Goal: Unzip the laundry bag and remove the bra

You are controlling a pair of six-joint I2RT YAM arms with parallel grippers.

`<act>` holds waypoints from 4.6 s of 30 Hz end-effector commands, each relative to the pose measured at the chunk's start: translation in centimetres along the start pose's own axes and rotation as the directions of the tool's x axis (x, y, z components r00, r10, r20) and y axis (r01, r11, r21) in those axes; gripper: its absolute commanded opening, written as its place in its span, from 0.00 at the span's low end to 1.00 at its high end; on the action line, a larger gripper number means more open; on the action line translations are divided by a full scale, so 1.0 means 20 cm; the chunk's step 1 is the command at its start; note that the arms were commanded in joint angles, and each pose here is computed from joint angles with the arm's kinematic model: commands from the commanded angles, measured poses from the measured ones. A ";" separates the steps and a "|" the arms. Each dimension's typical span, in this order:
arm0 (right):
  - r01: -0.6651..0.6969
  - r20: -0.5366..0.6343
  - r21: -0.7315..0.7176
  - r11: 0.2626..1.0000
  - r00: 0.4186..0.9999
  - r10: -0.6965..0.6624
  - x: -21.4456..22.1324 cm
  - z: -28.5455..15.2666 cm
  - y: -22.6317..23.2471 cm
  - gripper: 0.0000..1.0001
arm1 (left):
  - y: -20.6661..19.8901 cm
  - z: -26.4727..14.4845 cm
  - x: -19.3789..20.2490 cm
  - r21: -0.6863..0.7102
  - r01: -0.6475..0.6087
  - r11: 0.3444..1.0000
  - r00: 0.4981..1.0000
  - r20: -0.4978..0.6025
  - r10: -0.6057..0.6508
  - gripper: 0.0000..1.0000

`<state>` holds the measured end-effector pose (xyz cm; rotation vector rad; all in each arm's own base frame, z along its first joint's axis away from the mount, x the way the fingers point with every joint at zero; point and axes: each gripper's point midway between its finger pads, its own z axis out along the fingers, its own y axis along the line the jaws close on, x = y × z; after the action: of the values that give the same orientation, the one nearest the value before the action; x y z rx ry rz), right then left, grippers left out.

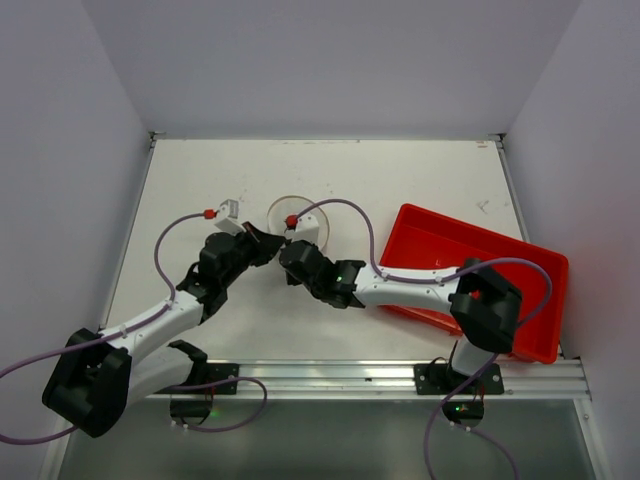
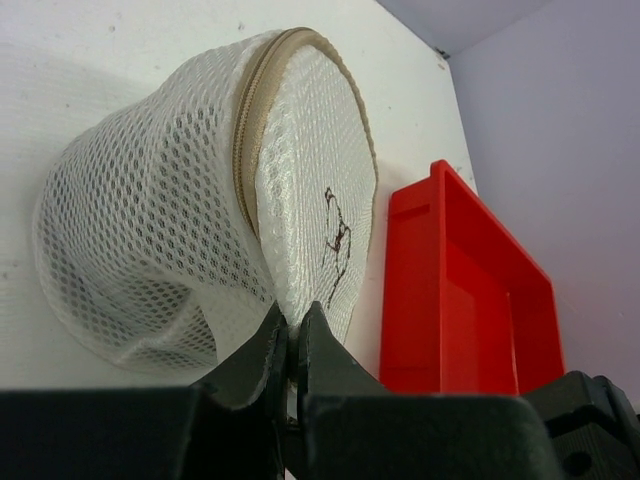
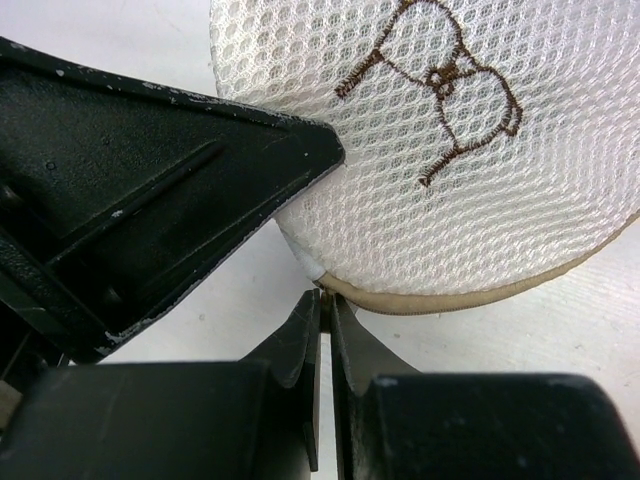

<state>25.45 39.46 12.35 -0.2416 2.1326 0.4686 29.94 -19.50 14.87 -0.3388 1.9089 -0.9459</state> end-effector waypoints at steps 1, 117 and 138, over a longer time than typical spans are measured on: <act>-0.014 0.078 0.032 0.999 0.997 0.011 -0.12 -0.08 -0.05 0.00 | 0.01 0.01 -0.05 -0.044 -0.047 0.998 0.999 0.011 0.047 0.00; 0.123 0.073 -0.090 0.988 0.990 -0.117 -0.20 -0.29 -0.11 0.00 | -0.04 0.03 -0.08 0.031 0.113 0.993 0.939 -0.330 -0.096 0.00; 0.159 0.041 -0.034 0.987 0.987 -0.158 -0.21 -0.34 -0.24 0.00 | -0.14 0.10 -0.21 0.064 0.120 0.991 0.934 -0.344 -0.091 0.64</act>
<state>23.90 31.23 16.63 -0.4307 2.0703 0.3839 32.68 -19.99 16.64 -0.2670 2.2186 -1.1972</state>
